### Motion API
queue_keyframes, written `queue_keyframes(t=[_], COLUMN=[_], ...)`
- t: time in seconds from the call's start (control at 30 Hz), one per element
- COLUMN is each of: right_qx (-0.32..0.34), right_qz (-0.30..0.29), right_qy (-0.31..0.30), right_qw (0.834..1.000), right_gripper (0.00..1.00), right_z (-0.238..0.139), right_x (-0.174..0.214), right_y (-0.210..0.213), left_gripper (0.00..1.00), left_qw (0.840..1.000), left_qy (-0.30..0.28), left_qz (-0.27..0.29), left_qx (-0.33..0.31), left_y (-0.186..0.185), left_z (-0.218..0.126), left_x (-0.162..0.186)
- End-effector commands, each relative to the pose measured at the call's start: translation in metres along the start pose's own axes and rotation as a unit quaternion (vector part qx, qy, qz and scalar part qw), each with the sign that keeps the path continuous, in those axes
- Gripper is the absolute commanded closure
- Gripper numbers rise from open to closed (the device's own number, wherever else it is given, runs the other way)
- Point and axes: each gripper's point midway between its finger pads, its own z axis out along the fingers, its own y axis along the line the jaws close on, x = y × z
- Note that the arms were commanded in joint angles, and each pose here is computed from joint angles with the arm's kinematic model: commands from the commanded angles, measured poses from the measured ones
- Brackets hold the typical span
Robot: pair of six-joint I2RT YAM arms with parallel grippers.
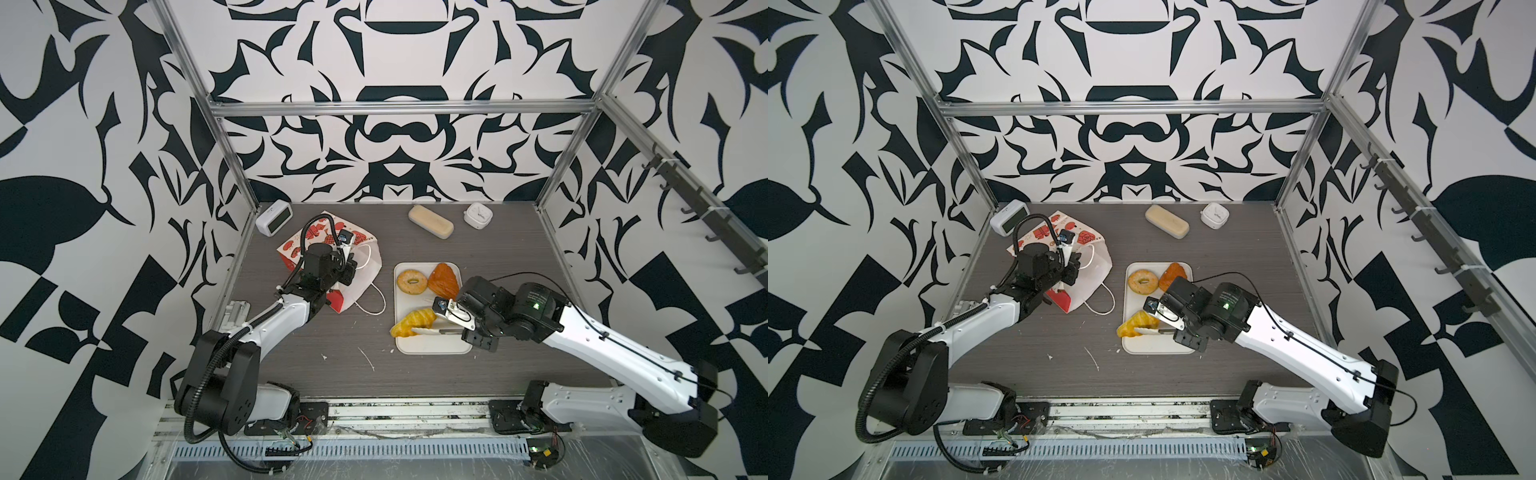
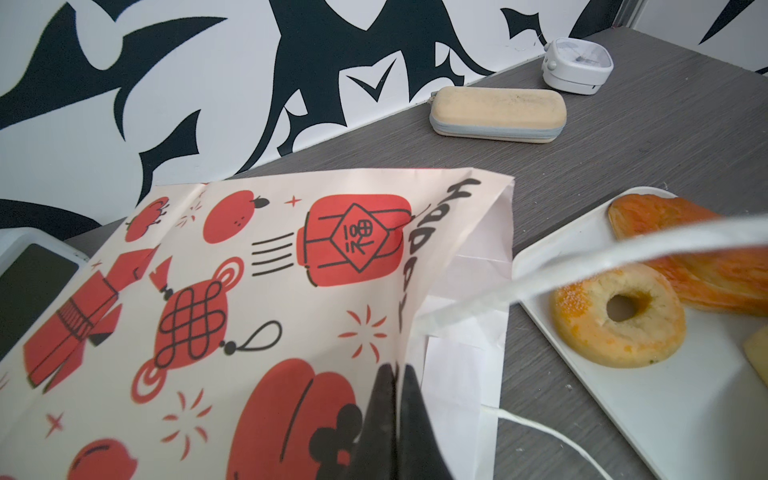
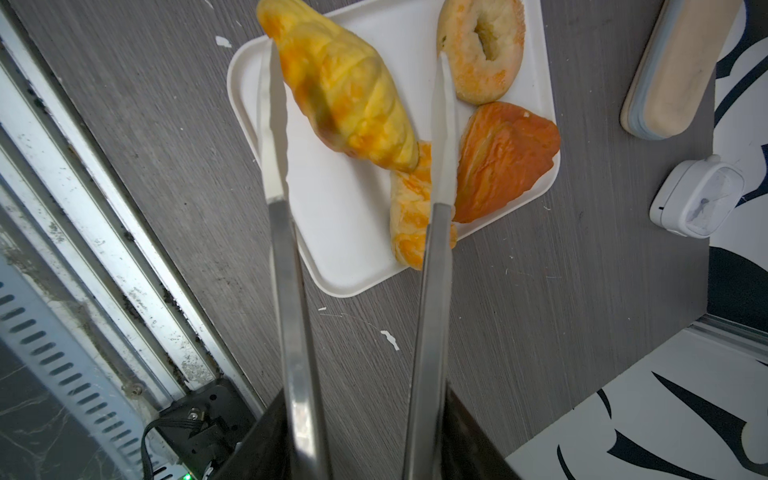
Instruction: Take the fake bread out of the paper bag
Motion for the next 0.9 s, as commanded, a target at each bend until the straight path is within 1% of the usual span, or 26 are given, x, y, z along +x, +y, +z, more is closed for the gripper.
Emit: queue_keyframes(t=[0.0, 0.03, 0.07, 0.23, 0.43, 0.67, 0.87], right_qx=[0.012, 0.011, -0.011, -0.028, -0.010, -0.022, 0.006], right_qz=[-0.003, -0.002, -0.002, -0.002, -0.004, -0.012, -0.021], right_qy=[-0.017, -0.015, -0.019, -0.005, 0.009, 0.037, 0.064], right_qw=[1.000, 1.000, 1.000, 1.000, 1.000, 0.999, 0.998], right_gripper=[0.47, 0.47, 0.47, 0.47, 0.48, 0.50, 0.52], right_z=[-0.008, -0.006, -0.004, 0.004, 0.013, 0.023, 0.032], right_x=[-0.011, -0.012, -0.014, -0.018, -0.023, -0.020, -0.015], right_y=[-0.006, -0.006, 0.001, 0.007, 0.000, 0.005, -0.002], left_gripper=[1.00, 1.00, 1.00, 1.00, 1.00, 1.00, 1.00], left_qw=[1.000, 1.000, 1.000, 1.000, 1.000, 0.999, 0.999], left_qy=[-0.017, -0.017, -0.018, -0.018, -0.020, -0.021, -0.024], left_qz=[-0.008, -0.009, -0.010, -0.014, -0.018, -0.025, -0.031], left_qx=[0.005, 0.006, 0.007, 0.012, 0.014, 0.012, 0.011], left_y=[0.002, 0.002, 0.002, 0.001, 0.002, 0.007, 0.010], left_z=[0.003, 0.003, 0.004, 0.007, 0.008, 0.006, 0.004], left_x=[-0.016, -0.016, -0.016, -0.013, -0.010, -0.006, -0.004])
